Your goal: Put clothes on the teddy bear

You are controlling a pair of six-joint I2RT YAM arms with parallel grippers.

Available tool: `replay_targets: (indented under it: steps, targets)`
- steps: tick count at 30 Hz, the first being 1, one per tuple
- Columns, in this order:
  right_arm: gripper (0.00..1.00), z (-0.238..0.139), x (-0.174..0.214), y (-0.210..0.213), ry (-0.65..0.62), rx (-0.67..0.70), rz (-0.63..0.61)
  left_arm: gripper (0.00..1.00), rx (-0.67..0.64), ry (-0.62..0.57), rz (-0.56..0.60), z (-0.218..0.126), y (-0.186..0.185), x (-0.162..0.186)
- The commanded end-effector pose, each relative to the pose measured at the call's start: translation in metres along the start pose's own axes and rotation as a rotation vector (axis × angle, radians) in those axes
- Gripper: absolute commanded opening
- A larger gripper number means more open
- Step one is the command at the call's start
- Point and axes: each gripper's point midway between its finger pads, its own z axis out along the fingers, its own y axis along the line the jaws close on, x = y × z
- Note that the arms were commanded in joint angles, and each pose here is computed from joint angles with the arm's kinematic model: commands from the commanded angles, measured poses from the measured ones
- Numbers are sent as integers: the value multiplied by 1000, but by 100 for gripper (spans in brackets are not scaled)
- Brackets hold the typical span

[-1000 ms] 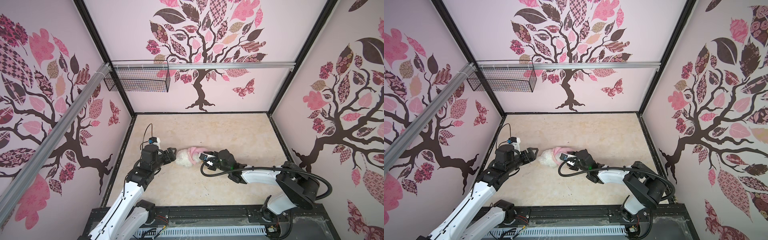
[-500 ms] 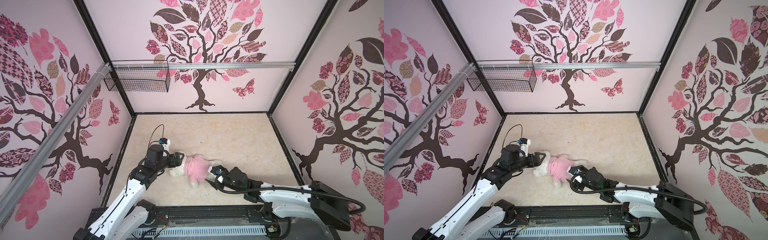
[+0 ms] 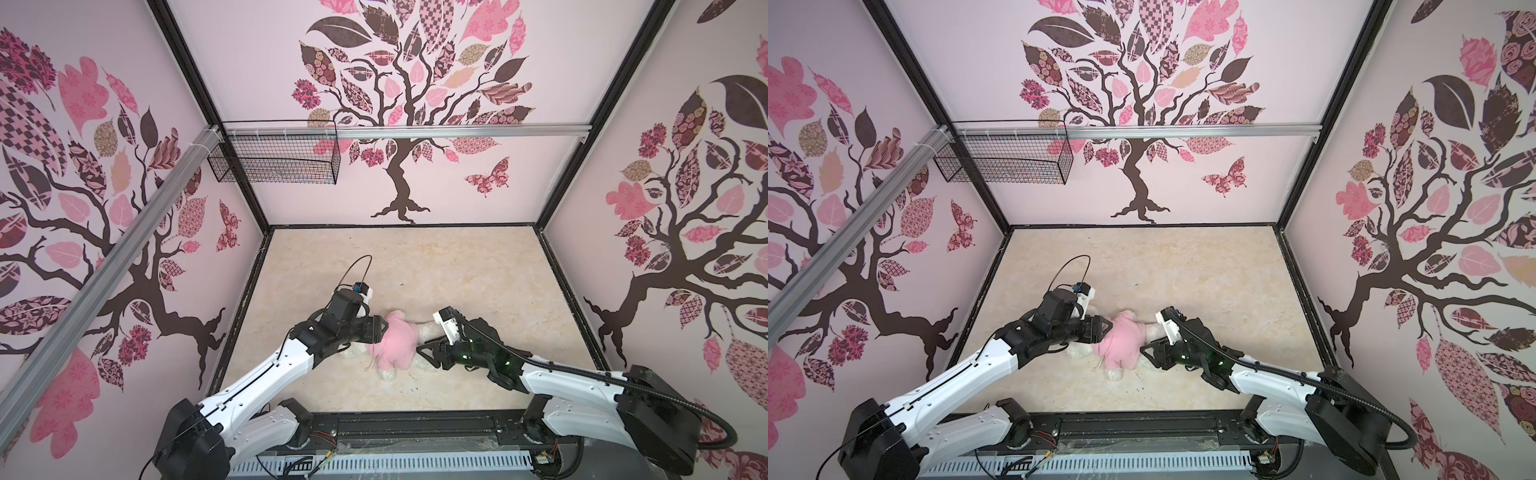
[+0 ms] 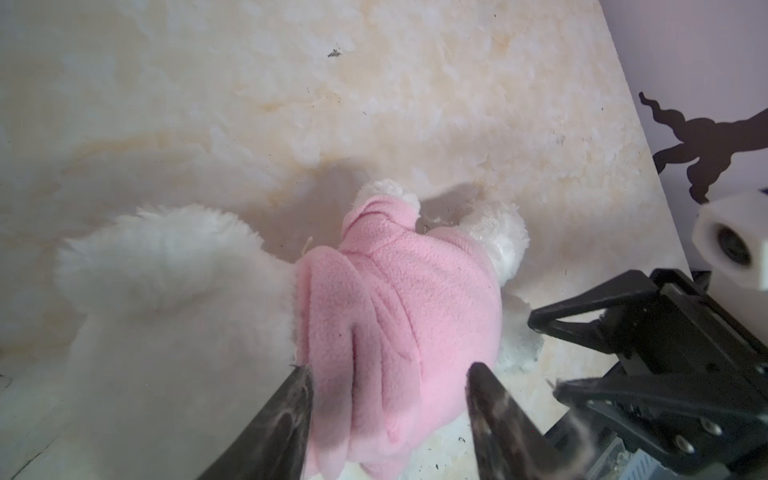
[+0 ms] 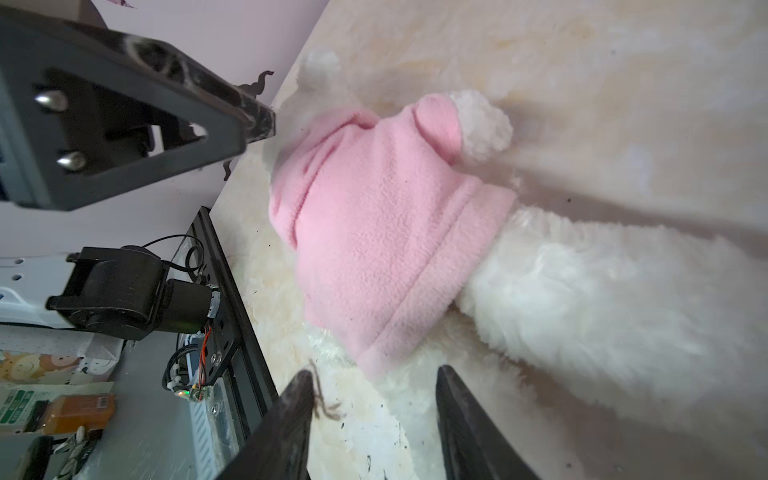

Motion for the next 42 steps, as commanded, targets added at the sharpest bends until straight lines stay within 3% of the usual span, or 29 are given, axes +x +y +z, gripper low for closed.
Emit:
replay_targets:
  steps: [1, 10, 13, 18, 19, 25, 32, 36, 39, 42]
  targets:
    - [49, 11, -14, 7, -16, -16, 74, 62, -58, -1, 26, -1, 4, -1]
    - [35, 35, -23, 5, -28, -38, 110, 46, -62, 53, 16, 23, 9, 14]
    - [23, 34, -22, -1, -34, -15, 113, 34, -92, 58, 16, 24, 15, 16]
    - [2, 20, -20, -14, -63, 33, 121, 1, -151, 6, 10, 17, 28, 12]
    - [0, 17, -20, -18, -68, 41, 127, 0, -154, -4, 5, 15, 29, 10]
    - [0, -3, -16, -30, -79, 74, 137, 0, -98, -87, -153, 2, 45, -2]
    - [0, -9, 3, -59, -49, 113, 188, 0, -131, -75, -177, 5, 53, 4]
    - [1, 1, 5, -59, 2, 98, 171, 0, 17, -42, -154, 13, 25, 3]
    - [6, 6, 5, -65, 44, 138, 136, 0, 72, -21, -123, 16, 6, 2]
    - [21, -3, -4, -78, 64, 262, 55, 1, 35, -27, -116, 13, 8, -4]
